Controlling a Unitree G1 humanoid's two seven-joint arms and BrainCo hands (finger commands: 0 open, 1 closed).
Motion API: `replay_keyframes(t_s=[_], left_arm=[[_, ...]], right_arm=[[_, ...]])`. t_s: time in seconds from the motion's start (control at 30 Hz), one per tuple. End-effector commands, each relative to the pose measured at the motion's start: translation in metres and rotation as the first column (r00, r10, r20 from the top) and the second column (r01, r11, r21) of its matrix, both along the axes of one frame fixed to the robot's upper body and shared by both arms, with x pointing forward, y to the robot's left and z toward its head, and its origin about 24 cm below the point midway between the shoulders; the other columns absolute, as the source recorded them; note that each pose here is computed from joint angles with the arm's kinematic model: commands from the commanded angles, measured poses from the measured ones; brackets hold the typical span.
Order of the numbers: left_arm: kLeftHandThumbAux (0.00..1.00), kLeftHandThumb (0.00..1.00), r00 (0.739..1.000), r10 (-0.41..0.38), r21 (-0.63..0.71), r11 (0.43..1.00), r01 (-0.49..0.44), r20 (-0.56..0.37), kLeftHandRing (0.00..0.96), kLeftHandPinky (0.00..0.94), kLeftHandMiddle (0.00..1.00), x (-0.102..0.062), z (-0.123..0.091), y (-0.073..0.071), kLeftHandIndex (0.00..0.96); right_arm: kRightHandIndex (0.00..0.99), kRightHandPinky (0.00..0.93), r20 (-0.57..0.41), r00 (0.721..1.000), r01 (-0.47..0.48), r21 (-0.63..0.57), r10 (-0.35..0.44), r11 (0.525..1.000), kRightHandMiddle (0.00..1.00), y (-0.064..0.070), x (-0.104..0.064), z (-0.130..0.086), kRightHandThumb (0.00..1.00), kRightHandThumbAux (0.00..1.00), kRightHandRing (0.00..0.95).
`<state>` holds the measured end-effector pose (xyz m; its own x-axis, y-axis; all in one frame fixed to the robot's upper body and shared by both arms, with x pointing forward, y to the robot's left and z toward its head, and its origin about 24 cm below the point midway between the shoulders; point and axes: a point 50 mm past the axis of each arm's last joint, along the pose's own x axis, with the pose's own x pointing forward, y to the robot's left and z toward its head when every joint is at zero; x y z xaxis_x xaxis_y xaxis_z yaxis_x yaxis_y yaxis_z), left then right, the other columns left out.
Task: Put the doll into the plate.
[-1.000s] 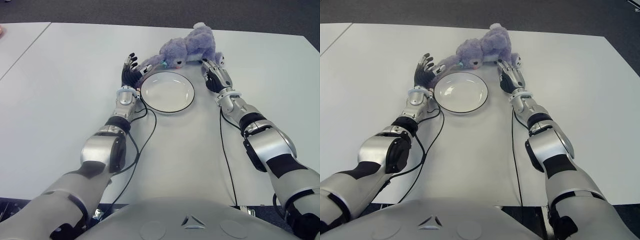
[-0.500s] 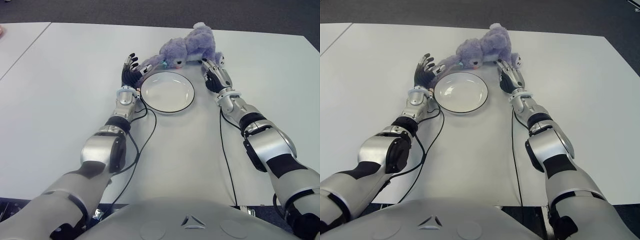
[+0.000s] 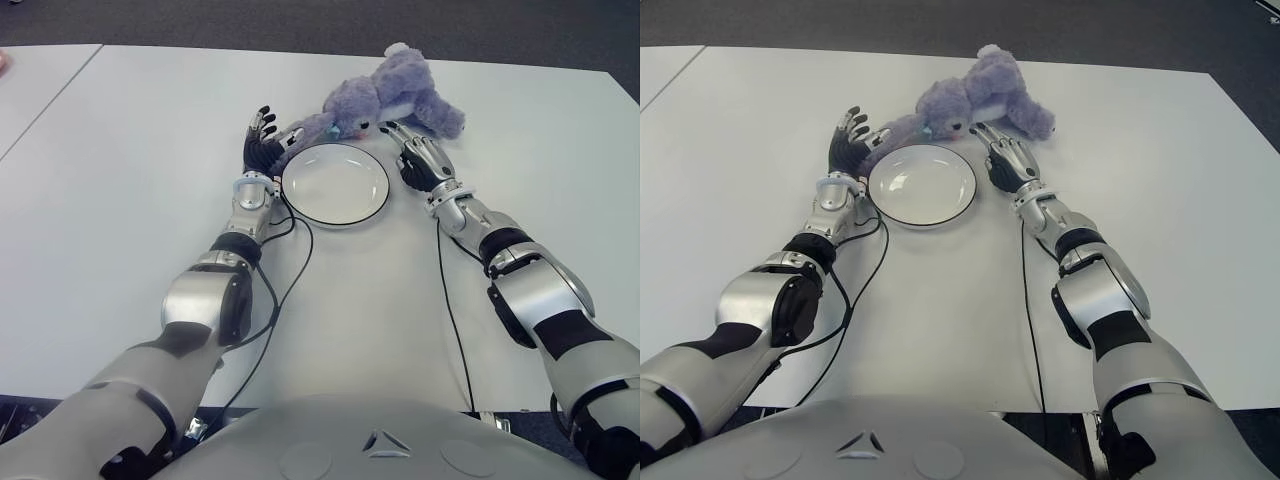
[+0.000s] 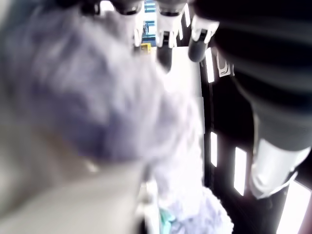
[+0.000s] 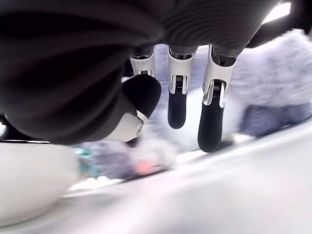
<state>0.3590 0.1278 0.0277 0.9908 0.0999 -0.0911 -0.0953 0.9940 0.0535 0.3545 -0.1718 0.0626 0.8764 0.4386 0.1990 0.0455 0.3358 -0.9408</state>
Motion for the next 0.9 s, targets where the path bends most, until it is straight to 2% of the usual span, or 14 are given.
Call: replay_keyframes(t_s=[0.03,0.2,0.47,0.67,0.83,0.9], left_arm=[[0.665,0.0,0.896,0.015,-0.013,1.0,-0.023,-0.444,0.138,0.144,0.143,-0.076,-0.101,0.0,0.101],[0.665,0.0,0.895,0.017,-0.019,0.999,-0.028,-0.445,0.14,0.149,0.147,-0.076,-0.102,0.0,0.101],[0.657,0.0,0.895,0.017,-0.018,0.999,-0.027,-0.446,0.131,0.14,0.141,-0.077,-0.102,0.0,0.099],[0.654,0.0,0.894,0.019,-0.021,0.999,-0.031,-0.448,0.128,0.141,0.139,-0.077,-0.103,0.0,0.101],[0.658,0.0,0.894,0.019,-0.023,0.999,-0.032,-0.448,0.127,0.14,0.138,-0.078,-0.103,0.0,0.101],[0.66,0.0,0.894,0.018,-0.021,0.999,-0.031,-0.448,0.126,0.135,0.138,-0.077,-0.103,0.0,0.099]], right_arm=[[0.013,0.42,-0.109,0.985,-0.141,-0.029,0.137,0.99,0.0,-0.002,-0.036,-0.041,1.0,0.733,0.2],[0.001,0.42,-0.11,0.965,-0.235,0.035,0.238,0.971,0.0,0.0,-0.05,-0.044,1.0,0.734,0.234],[0.0,0.421,-0.113,0.932,-0.321,0.179,0.343,0.93,0.0,-0.001,-0.07,-0.044,1.0,0.734,0.215],[0.0,0.41,-0.151,0.93,-0.302,0.204,0.335,0.931,0.0,-0.009,-0.081,-0.051,1.0,0.736,0.17],[0.0,0.408,-0.177,0.928,-0.293,0.2,0.329,0.935,0.0,-0.011,-0.084,-0.053,1.0,0.737,0.145],[0.0,0.329,-0.186,0.923,-0.299,0.2,0.336,0.933,0.0,-0.011,-0.084,-0.052,0.945,0.737,0.111]])
